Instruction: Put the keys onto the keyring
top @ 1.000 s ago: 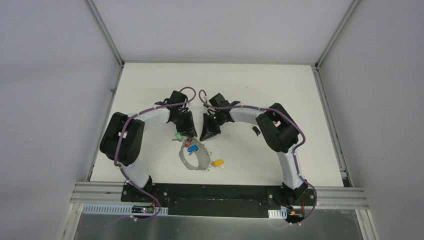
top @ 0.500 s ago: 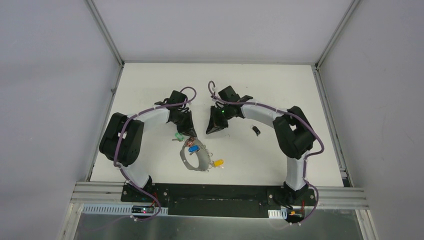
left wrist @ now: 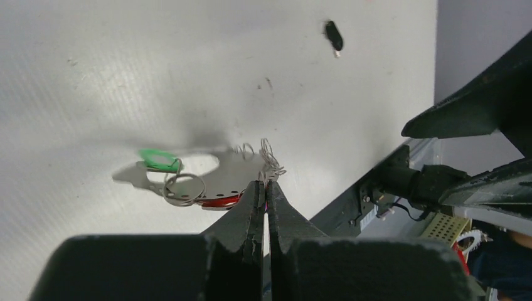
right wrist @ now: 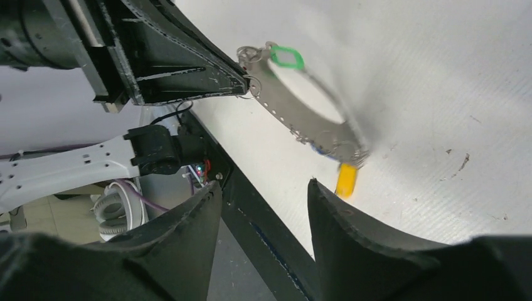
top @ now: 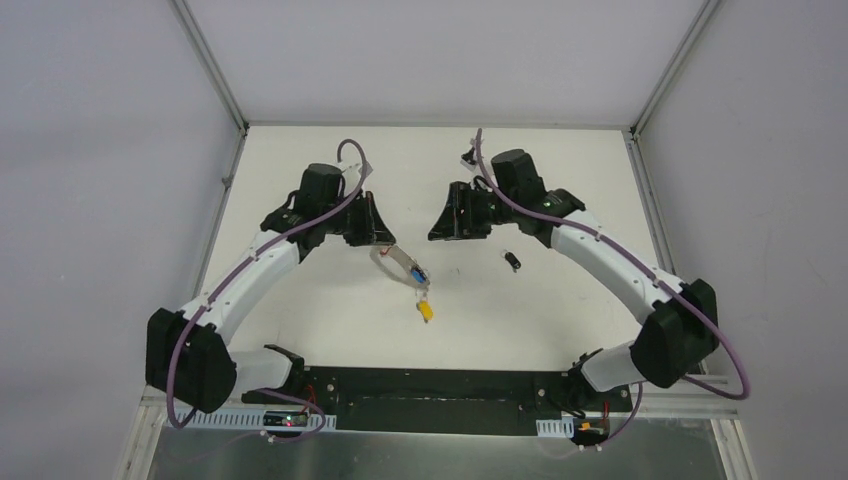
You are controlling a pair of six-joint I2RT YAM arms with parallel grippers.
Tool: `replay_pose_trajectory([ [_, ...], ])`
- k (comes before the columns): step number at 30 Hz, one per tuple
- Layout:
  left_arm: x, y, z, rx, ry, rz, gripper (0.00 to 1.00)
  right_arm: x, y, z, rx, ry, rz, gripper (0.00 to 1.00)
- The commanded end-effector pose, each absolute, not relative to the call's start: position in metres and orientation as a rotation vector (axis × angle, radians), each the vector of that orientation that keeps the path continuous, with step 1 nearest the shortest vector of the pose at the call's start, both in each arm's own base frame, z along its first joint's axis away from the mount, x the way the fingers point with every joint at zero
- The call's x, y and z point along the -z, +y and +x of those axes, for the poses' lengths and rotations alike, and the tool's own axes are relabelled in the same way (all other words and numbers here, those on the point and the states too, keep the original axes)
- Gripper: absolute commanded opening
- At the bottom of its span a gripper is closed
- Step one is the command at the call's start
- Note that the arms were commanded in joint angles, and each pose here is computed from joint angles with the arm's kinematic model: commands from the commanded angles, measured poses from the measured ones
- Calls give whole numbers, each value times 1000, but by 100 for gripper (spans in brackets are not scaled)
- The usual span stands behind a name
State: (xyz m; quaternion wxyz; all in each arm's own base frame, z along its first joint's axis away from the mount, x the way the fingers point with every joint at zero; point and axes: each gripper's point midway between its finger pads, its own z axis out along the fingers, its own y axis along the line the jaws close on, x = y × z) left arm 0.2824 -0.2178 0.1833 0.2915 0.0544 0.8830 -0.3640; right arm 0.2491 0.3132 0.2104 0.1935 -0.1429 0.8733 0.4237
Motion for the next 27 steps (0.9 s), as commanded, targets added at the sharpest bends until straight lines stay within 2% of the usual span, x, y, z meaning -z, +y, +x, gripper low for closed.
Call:
replay_pose_trajectory([
  [1,-248,-237,274,1139,2091,346,0,-249,307,237,-1248,2286,-482,57],
  [5,-274,-243,262,1214,1936,425,0,-264,305,230,-1282,2192,-511,63],
  [10,-296,-248,250,1249,1759,513,0,-267,304,228,-1299,2126,-534,65],
  [22,-295,-275,231,1437,1827,466,0,-254,310,205,-1318,2179,-583,65],
  [24,-296,-279,231,1465,1829,451,0,-245,313,193,-1273,2040,-893,77],
  [27,-299,-282,230,1502,1813,432,0,-230,315,188,-1249,2046,-938,73],
])
